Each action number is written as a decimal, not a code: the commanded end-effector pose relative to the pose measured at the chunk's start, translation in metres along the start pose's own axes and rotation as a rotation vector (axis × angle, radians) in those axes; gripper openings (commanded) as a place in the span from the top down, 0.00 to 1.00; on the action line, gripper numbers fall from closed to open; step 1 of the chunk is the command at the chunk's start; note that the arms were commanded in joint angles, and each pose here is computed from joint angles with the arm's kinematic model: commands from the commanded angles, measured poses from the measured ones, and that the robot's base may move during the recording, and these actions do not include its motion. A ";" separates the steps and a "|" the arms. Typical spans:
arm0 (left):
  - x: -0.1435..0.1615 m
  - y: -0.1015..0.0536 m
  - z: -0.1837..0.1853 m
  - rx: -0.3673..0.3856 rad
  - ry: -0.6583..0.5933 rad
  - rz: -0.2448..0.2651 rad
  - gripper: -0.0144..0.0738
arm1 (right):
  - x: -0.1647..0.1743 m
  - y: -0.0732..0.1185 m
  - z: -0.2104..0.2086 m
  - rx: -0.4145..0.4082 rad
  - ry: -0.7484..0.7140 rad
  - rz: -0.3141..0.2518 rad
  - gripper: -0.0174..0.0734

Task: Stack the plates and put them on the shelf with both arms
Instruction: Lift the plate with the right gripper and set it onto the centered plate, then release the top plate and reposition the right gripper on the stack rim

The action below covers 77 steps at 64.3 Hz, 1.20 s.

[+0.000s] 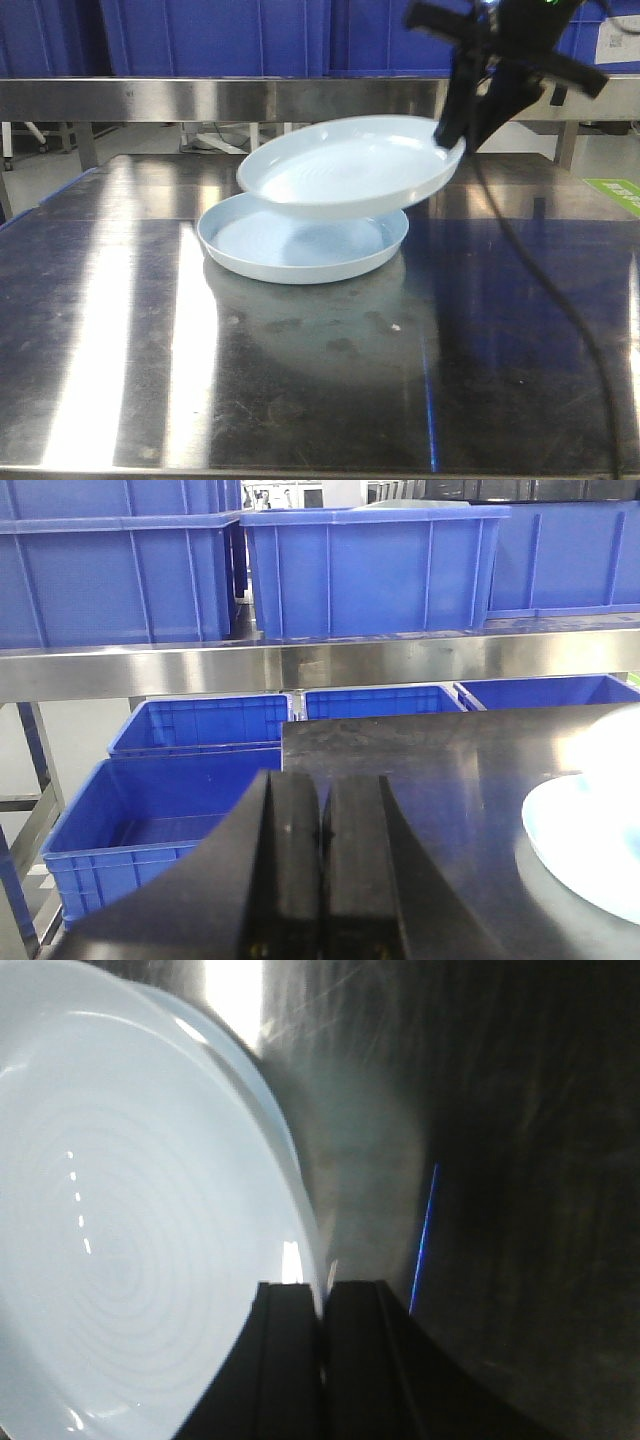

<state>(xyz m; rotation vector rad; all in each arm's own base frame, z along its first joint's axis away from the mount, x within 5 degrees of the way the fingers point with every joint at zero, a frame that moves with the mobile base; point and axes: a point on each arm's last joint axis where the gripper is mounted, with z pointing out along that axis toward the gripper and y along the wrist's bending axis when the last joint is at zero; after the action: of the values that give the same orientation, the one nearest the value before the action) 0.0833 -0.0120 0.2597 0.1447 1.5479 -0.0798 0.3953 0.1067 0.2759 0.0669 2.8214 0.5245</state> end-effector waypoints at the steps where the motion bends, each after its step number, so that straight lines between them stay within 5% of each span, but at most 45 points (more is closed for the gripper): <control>1: -0.017 0.002 0.000 -0.015 -0.110 -0.011 0.74 | 0.004 0.015 -0.019 -0.049 -0.106 -0.011 0.77; 77: -0.017 0.002 0.000 -0.015 -0.110 -0.011 0.74 | 0.009 0.028 0.015 -0.075 -0.151 -0.019 0.75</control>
<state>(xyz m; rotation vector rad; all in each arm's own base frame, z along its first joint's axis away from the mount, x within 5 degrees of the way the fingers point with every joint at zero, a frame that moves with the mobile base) 0.0833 -0.0120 0.2597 0.1447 1.5479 -0.0798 0.3931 0.1390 0.2394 0.0636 2.7537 0.5536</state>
